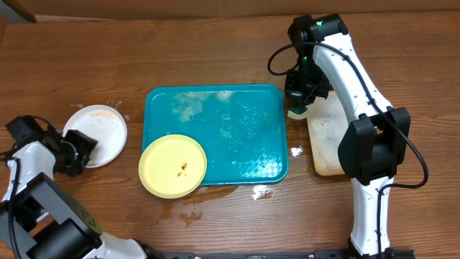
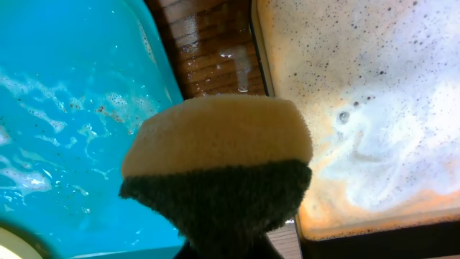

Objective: Clean dirty plates on tray and stack at the side
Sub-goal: 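Reach the left gripper to the rim of the yellow plate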

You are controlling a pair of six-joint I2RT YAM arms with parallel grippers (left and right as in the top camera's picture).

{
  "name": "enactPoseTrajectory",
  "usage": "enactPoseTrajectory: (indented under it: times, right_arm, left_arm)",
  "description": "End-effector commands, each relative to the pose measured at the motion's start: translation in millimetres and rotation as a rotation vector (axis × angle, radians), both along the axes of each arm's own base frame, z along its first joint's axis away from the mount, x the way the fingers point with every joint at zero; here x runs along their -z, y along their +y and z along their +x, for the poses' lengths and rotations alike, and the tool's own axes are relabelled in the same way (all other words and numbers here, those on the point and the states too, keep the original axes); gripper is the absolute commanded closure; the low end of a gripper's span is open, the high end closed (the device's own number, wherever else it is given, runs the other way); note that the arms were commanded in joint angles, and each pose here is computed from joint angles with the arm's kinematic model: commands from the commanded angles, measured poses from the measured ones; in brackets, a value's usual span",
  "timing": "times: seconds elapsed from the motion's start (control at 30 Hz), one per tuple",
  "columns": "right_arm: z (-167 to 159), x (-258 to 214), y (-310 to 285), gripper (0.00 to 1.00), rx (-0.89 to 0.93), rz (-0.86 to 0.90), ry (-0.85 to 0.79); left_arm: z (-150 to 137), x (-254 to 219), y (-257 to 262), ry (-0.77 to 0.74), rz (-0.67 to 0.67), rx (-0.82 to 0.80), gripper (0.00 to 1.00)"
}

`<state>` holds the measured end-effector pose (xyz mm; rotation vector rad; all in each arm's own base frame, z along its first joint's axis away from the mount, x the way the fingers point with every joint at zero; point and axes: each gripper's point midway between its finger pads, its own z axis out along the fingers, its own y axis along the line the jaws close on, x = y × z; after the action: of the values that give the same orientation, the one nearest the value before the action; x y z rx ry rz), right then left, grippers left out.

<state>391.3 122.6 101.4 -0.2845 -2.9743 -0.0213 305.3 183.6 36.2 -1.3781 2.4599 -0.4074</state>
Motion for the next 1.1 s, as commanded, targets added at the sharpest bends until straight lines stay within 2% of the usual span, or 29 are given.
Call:
enactPoseTrajectory:
  times: [0.0, 0.2, 0.37, 0.57, 0.73, 1.07]
  right_arm:
    - [5, -16, 2, 0.96, -0.003, 0.02, -0.046]
    - [6, -15, 2, 0.96, -0.003, 0.02, -0.051]
    - [10, -15, -11, 0.96, 0.079, -0.002, -0.053]
    - [12, -16, -54, 0.96, 0.191, -0.017, -0.024]
    - [9, -14, -83, 0.96, 0.216, -0.02, 0.003]
    - [-4, 8, -97, 0.96, 0.224, -0.032, 0.073]
  left_arm:
    - [17, -15, -16, -0.051, -0.04, 0.055, 0.43]
    - [38, -66, -42, -0.129, 0.0, 0.168, 0.43]
    - [41, -106, -74, -0.156, 0.078, 0.294, 0.38]
    - [26, -99, -122, -0.069, 0.046, 0.431, 0.38]
    - [25, -97, -163, -0.059, 0.055, 0.604, 0.4]
    - [17, -83, -220, 0.014, 0.178, 0.832, 0.37]
